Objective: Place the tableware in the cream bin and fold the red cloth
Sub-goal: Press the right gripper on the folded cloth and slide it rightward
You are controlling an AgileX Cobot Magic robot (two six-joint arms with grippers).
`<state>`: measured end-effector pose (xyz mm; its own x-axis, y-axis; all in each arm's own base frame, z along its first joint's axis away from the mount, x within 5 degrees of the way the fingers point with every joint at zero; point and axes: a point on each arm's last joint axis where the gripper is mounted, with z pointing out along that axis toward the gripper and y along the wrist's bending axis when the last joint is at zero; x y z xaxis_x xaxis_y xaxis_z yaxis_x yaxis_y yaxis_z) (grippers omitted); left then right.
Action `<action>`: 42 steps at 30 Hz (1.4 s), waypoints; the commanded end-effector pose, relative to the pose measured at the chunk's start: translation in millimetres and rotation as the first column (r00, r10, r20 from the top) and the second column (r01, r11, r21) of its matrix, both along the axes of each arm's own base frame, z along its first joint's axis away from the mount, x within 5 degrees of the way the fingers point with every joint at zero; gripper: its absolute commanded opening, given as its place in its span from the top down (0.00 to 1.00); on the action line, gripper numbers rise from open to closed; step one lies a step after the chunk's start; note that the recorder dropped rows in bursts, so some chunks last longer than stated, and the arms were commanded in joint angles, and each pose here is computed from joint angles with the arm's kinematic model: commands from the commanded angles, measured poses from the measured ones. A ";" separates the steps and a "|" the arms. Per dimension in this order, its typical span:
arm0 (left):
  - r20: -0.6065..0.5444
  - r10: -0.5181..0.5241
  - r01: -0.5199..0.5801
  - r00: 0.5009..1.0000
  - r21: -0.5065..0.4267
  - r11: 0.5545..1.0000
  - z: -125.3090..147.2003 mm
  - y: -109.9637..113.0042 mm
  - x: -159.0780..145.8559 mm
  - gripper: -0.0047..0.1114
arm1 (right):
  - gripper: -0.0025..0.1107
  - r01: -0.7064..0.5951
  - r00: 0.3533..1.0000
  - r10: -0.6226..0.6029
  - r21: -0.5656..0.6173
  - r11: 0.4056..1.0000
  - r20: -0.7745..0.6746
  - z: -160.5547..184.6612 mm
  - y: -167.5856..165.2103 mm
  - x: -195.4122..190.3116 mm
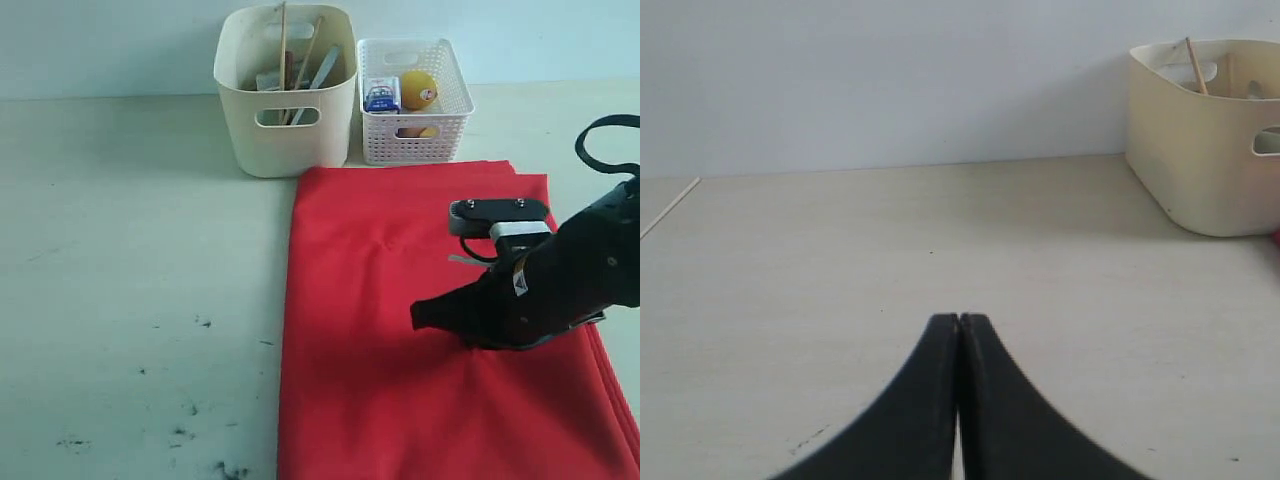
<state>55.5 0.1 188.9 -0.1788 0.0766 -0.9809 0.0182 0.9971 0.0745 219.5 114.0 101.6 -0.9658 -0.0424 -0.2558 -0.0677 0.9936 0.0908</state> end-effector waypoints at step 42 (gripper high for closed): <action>0.008 0.007 -0.007 1.000 -0.016 1.000 0.8 0.2 -0.4 0.94 | 0.98 0.215 0.975 -0.202 -0.173 0.961 0.089 -22.7 -74.4 65.4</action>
